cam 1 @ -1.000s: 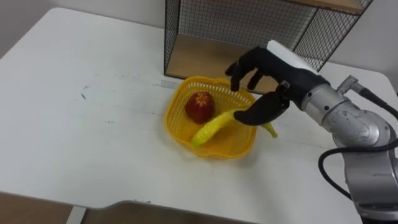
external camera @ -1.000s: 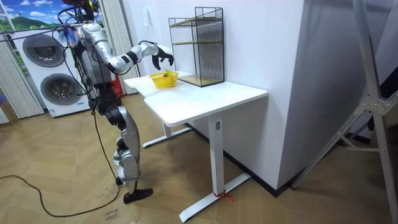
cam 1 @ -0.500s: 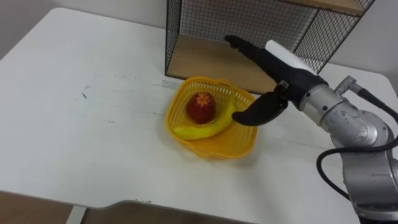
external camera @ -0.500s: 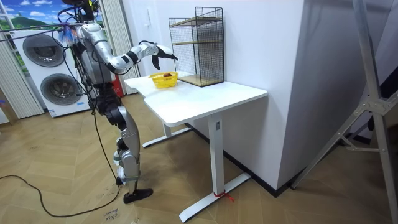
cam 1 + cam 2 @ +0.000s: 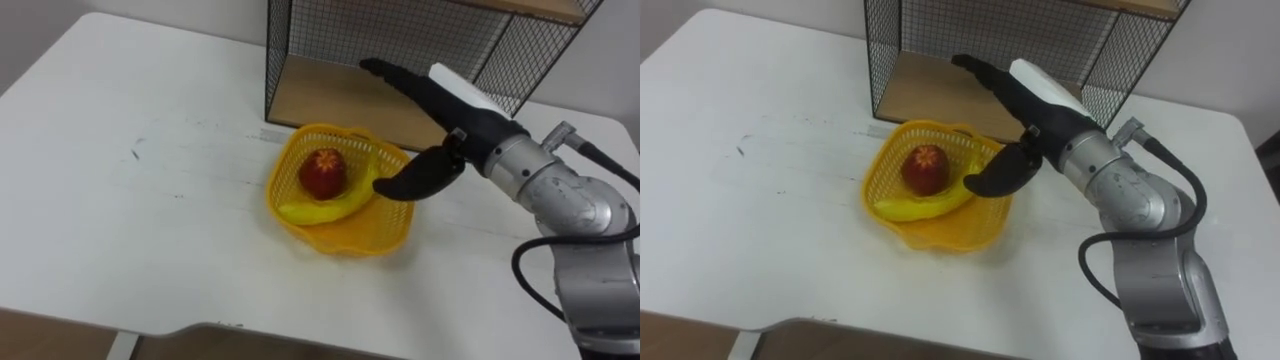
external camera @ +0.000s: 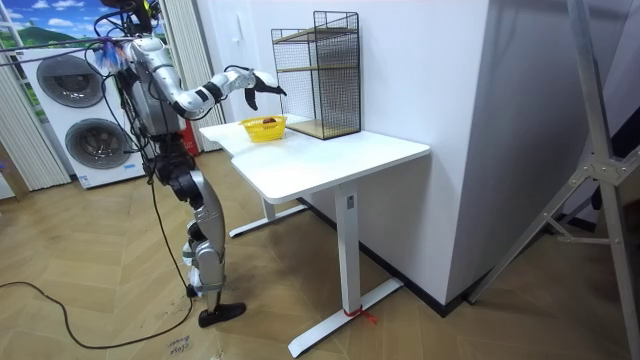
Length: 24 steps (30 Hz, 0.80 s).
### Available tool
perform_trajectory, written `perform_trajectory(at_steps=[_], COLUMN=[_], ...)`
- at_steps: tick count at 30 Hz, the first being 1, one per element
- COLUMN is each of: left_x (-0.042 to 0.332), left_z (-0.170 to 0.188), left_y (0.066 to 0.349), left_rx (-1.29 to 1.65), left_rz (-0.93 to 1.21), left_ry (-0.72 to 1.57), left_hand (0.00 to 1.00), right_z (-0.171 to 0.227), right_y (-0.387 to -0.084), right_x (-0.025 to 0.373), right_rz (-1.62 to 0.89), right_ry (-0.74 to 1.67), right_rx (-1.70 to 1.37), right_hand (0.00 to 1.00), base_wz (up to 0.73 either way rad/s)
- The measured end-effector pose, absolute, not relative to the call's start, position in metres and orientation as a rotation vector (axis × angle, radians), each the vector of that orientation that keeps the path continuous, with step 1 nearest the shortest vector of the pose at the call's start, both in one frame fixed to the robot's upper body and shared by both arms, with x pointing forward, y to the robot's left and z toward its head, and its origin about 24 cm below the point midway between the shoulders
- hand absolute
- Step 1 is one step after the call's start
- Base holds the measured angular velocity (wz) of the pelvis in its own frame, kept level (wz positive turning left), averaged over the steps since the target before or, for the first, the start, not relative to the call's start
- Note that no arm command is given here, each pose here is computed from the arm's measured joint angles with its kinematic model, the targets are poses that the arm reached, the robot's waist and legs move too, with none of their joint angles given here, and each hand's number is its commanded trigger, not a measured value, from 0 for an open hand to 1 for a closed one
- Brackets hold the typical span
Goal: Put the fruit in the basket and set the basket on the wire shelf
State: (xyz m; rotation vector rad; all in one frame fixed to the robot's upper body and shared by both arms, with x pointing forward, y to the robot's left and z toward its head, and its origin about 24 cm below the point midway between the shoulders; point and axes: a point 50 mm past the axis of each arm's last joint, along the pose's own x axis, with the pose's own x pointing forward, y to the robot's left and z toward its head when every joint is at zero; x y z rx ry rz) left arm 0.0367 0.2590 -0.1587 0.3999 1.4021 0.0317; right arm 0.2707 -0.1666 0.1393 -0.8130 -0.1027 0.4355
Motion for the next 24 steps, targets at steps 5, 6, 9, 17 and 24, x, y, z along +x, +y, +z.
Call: perform_trajectory(at_steps=[5, 6, 9, 17, 24], left_x=[0.025, 0.023, 0.014, -0.017, -0.024], left_z=[-0.16, -0.16, -0.161, -0.16, -0.155], left_y=[0.258, 0.257, 0.257, 0.265, 0.279], left_rx=[0.345, 0.321, 0.281, 0.095, -0.099], left_rz=[0.076, 0.092, 0.127, 0.364, 0.716], left_ry=[1.425, 1.426, 1.445, 1.484, 1.39], left_hand=[0.0, 0.0, 0.0, 0.0, 0.0], right_z=[0.136, 0.135, 0.131, 0.109, 0.088], right_y=[-0.18, -0.185, -0.195, -0.229, -0.253], right_x=[0.268, 0.266, 0.263, 0.249, 0.234], right_rz=[0.371, 0.343, 0.27, 0.044, -0.105], right_ry=[-0.102, -0.102, -0.107, -0.051, 0.009], right_rx=[-0.726, -0.708, -0.651, -0.464, -0.356], right_hand=[0.0, 0.0, 0.0, 0.0, 0.0], base_wz=[0.0, 0.0, 0.0, 0.0, 0.05])
